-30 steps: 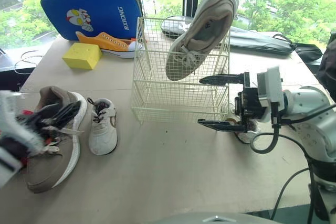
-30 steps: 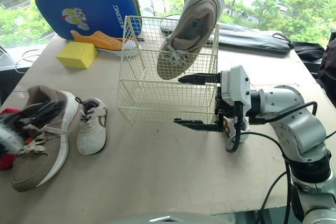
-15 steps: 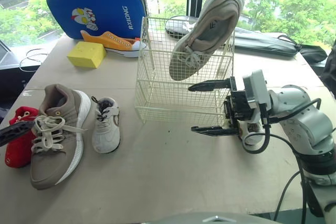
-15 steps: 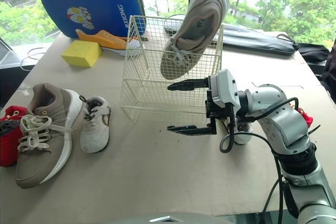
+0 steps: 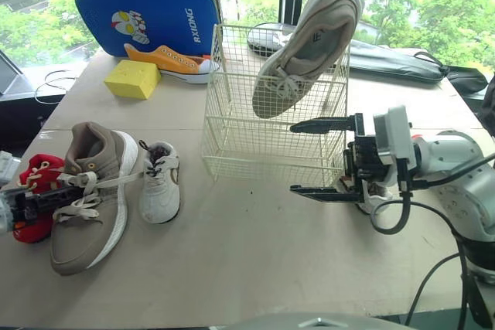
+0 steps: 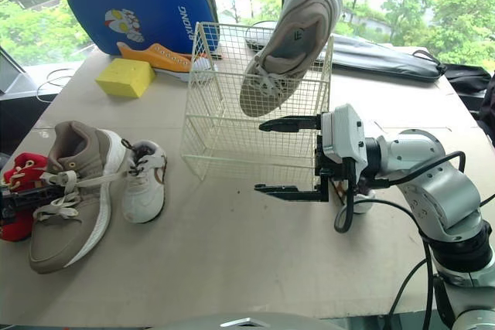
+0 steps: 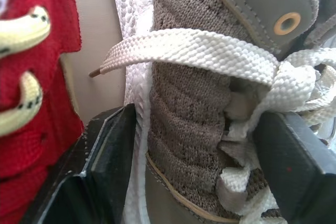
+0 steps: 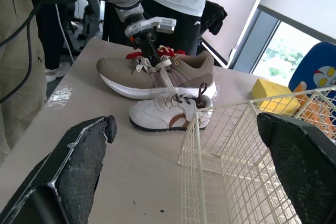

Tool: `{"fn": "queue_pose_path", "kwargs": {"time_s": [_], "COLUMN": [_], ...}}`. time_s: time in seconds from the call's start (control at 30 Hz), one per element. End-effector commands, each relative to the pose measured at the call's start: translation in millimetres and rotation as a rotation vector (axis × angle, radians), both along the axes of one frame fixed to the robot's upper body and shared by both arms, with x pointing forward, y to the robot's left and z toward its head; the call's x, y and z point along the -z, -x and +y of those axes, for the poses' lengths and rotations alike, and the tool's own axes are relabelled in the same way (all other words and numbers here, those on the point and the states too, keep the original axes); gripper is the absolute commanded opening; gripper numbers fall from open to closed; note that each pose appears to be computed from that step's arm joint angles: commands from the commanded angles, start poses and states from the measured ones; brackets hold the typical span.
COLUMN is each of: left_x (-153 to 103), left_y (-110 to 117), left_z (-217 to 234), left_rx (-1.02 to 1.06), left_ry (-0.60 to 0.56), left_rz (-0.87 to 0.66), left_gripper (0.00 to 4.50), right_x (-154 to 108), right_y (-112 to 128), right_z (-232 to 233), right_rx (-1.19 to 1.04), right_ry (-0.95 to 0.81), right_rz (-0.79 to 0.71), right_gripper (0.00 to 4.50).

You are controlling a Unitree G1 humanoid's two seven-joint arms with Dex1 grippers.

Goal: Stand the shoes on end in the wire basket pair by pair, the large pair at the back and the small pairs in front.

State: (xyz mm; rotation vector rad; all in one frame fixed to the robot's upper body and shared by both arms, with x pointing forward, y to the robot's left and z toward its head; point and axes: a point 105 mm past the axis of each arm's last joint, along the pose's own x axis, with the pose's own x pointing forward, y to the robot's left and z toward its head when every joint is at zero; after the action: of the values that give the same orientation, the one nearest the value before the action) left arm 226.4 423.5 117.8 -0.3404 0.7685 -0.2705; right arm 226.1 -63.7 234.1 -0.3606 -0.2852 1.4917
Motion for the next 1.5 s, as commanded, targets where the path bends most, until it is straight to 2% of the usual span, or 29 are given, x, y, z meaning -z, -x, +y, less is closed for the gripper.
{"fn": "queue_pose_path", "kwargs": {"time_s": [0.03,0.07,0.1,0.17,0.3,0.4,0.5,0.6,0.7,0.8,0.87,0.97,1.03,1.07,1.13,1.17,1.27,1.37,1.5], "left_x": [37.7,35.1,29.5,15.2,-28.5,-57.4,-95.3,-145.4,-174.1,-212.1,-243.2,-272.9,-289.4,-293.7,-296.0,-297.6,-295.2,-278.8,-243.8], "left_y": [2.1,0.7,-0.5,0.2,11.9,24.7,28.0,8.7,-19.8,-66.3,-87.3,-114.4,-129.8,-136.6,-144.8,-146.7,-143.1,-138.9,-149.1], "left_z": [-16.4,-18.2,-19.0,-21.3,-40.0,-57.6,-79.3,-119.2,-153.2,-176.2,-195.0,-207.3,-231.1,-240.7,-264.7,-274.2,-309.2,-330.0,-335.5], "left_rx": [0.024,0.017,0.013,0.013,0.056,0.048,0.052,0.158,0.211,0.088,0.039,-0.078,-0.065,-0.066,-0.005,0.011,0.129,0.194,0.230], "left_ry": [0.108,0.148,0.179,0.243,0.356,0.373,0.383,0.430,0.449,0.412,0.403,0.381,0.301,0.299,0.176,0.090,-0.037,-0.229,-0.404], "left_rz": [0.074,0.046,0.006,-0.065,-0.220,-0.343,-0.516,-0.737,-0.852,-1.005,-1.107,-1.189,-1.278,-1.298,-1.399,-1.474,-1.648,-1.810,-1.853], "left_gripper": [1.98,1.50,1.42,0.91,0.79,0.78,0.78,0.78,0.77,0.77,0.77,0.77,0.77,0.77,0.77,0.77,0.77,0.77,0.77], "right_x": [-7.7,-7.3,-7.3,-7.4,-6.1,-5.4,-5.0,-4.5,-4.7,-6.9,-7.7,-10.3,-12.8,-13.3,-14.5,-15.7,-19.5,-20.7,-20.6], "right_y": [6.6,7.4,8.0,8.7,6.2,3.9,3.8,3.1,1.4,0.9,0.5,0.5,2.4,3.1,3.8,4.2,5.1,5.0,4.7], "right_z": [-3.5,-4.0,-4.5,-5.5,-9.7,-13.5,-15.1,-16.7,-12.5,-16.1,-18.6,-19.9,-21.1,-21.8,-23.5,-24.7,-29.8,-34.1,-37.6], "right_rx": [0.022,0.028,0.033,0.042,0.063,0.081,0.088,0.099,0.109,0.137,0.167,0.208,0.240,0.255,0.285,0.300,0.351,0.398,0.442], "right_ry": [0.003,0.005,0.004,-0.004,-0.008,-0.015,-0.024,-0.042,-0.048,-0.048,-0.047,-0.055,-0.066,-0.067,-0.068,-0.069,-0.078,-0.087,-0.093], "right_rz": [-0.043,-0.041,-0.039,-0.031,-0.025,-0.022,-0.022,-0.025,-0.033,-0.047,-0.059,-0.076,-0.087,-0.093,-0.103,-0.110,-0.130,-0.133,-0.140], "right_gripper": [4.50,4.50,4.50,4.50,4.50,4.50,4.50,4.50,4.50,4.50,4.50,4.50,4.50,4.50,4.50,4.50,4.50,4.50,4.50]}}
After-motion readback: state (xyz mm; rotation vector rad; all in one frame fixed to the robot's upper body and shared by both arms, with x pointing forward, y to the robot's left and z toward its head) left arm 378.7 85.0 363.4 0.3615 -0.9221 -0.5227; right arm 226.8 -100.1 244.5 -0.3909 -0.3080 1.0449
